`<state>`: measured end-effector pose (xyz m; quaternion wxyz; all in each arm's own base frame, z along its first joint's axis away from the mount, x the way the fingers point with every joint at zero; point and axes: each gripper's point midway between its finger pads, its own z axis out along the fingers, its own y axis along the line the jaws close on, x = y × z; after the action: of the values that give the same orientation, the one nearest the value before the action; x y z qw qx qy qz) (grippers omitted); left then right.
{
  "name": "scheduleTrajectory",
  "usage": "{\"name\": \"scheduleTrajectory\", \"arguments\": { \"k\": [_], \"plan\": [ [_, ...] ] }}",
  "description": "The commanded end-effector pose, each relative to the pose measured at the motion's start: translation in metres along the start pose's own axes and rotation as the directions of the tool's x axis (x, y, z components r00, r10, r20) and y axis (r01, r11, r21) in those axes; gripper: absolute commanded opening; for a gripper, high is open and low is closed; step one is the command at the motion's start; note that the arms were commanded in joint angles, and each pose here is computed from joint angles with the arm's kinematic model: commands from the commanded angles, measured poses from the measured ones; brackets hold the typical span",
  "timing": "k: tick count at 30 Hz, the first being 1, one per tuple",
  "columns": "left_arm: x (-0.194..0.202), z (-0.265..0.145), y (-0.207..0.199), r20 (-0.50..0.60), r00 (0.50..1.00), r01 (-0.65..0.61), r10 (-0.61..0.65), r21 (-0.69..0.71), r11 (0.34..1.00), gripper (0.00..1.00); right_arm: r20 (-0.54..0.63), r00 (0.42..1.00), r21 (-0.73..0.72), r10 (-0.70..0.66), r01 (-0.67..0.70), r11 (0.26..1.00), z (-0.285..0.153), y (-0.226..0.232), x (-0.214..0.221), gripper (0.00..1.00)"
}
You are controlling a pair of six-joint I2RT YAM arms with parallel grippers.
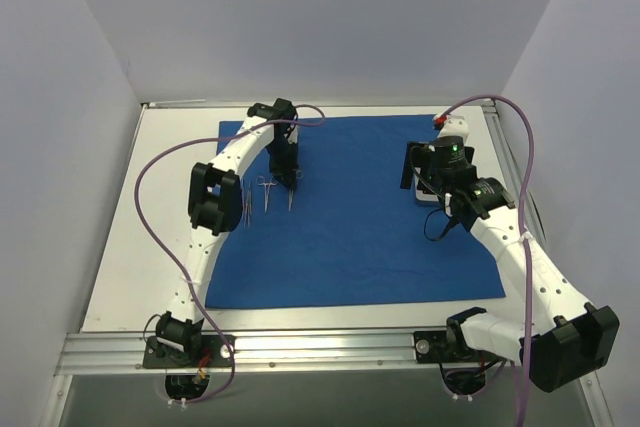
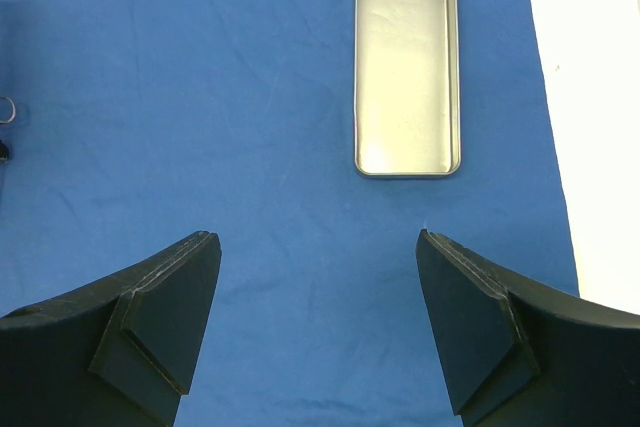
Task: Open and lay out the surgical kit
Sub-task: Place the medical item in the surgical kit.
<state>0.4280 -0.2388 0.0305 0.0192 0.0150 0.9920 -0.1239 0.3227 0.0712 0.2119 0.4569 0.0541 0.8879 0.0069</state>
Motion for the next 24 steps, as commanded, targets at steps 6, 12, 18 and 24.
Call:
{"name": "scheduleTrajectory", "arguments": {
  "k": [6,12,18,24],
  "plan": [
    [0.001,-0.011,0.004,0.006,1.000,0.004,-0.004,-0.012,1.000,0.22,0.018,1.000,0.004,0.009,-0.009,1.000,0.002,-0.002,-0.005,0.81],
    [0.000,-0.006,0.010,0.005,1.000,0.013,-0.013,-0.028,1.000,0.24,0.020,1.000,-0.002,0.010,-0.010,1.000,0.002,-0.001,-0.006,0.81],
    [-0.001,0.000,0.013,0.000,1.000,0.017,-0.017,-0.035,0.999,0.31,0.016,1.000,0.002,0.006,-0.006,1.000,0.002,-0.002,-0.005,0.81],
    [-0.003,0.000,0.012,0.006,1.000,0.017,-0.017,-0.028,0.999,0.37,0.016,1.000,0.005,0.008,-0.008,1.000,0.003,-0.003,-0.006,0.81]
  ]
}}
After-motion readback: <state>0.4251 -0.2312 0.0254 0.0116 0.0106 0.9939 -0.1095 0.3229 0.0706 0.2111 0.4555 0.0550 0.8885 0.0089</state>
